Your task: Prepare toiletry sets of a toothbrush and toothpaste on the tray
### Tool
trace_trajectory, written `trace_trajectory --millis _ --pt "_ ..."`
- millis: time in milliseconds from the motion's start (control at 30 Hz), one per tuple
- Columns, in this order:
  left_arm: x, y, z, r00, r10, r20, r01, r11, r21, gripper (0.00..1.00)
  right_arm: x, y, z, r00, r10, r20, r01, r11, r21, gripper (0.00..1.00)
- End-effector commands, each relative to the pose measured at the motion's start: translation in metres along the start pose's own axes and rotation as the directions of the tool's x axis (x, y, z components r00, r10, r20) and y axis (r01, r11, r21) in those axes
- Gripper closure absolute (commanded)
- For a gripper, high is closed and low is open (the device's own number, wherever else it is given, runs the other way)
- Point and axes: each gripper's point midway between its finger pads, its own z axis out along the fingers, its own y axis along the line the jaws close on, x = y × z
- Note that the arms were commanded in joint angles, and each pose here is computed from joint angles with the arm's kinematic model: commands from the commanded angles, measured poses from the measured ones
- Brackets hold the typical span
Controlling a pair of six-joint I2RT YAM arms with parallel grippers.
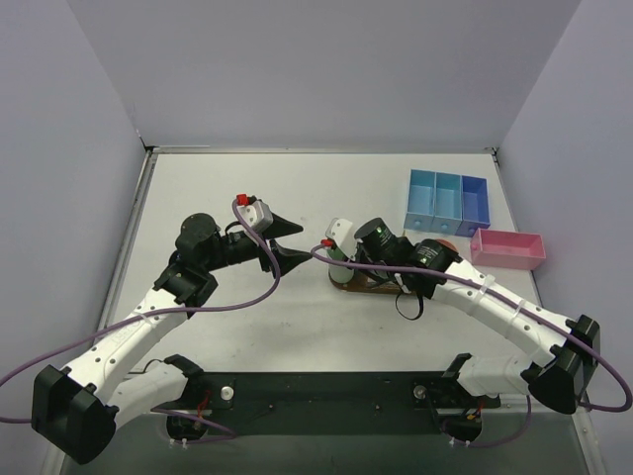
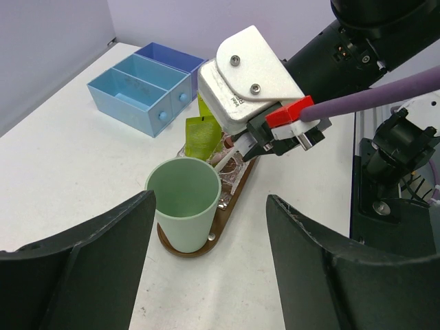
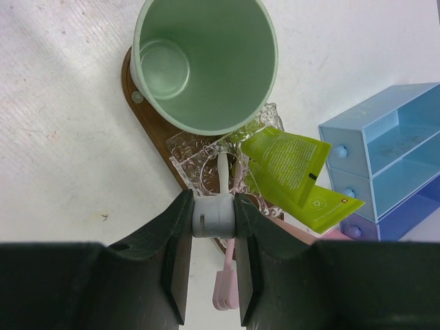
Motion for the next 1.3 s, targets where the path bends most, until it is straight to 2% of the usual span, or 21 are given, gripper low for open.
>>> trace_trajectory --millis 0,533,667,733,867,1267 --pt "-0.012 0.001 -0.003 0.998 0.043 0.034 -0.043 0.999 -0.009 0.24 0.002 -0.01 -0.003 0.999 0.001 0.034 -0.003 0.999 0.05 1.0" --pt "-0.009 0.002 -0.002 0.999 0.042 0.027 -0.042 0.999 -0.009 0.24 0.012 -0.007 0.003 1.0 0.006 0.02 -0.007 0.999 0.049 0.99" --pt "-0.009 0.002 -0.002 0.999 0.04 0.024 -0.04 0.999 -0.009 0.24 0.011 -0.007 0.001 0.999 0.017 0.03 -0.018 0.999 0.049 0.81" --pt "-0.009 0.002 -0.002 0.999 0.04 0.024 -0.04 0.999 -0.009 0.24 0.01 -0.008 0.0 0.999 0.02 0.037 -0.021 0.999 0.049 0.78" --pt "-0.009 0.003 -0.002 0.999 0.039 0.023 -0.039 0.999 -0.011 0.24 0.008 -0.007 -0.003 0.999 0.023 0.048 -0.026 0.999 0.045 0.66" --pt "-0.008 0.002 -0.001 0.999 0.036 0.018 -0.036 0.999 -0.005 0.24 0.001 -0.006 -0.012 0.994 0.036 0.104 -0.039 0.999 0.025 0.47"
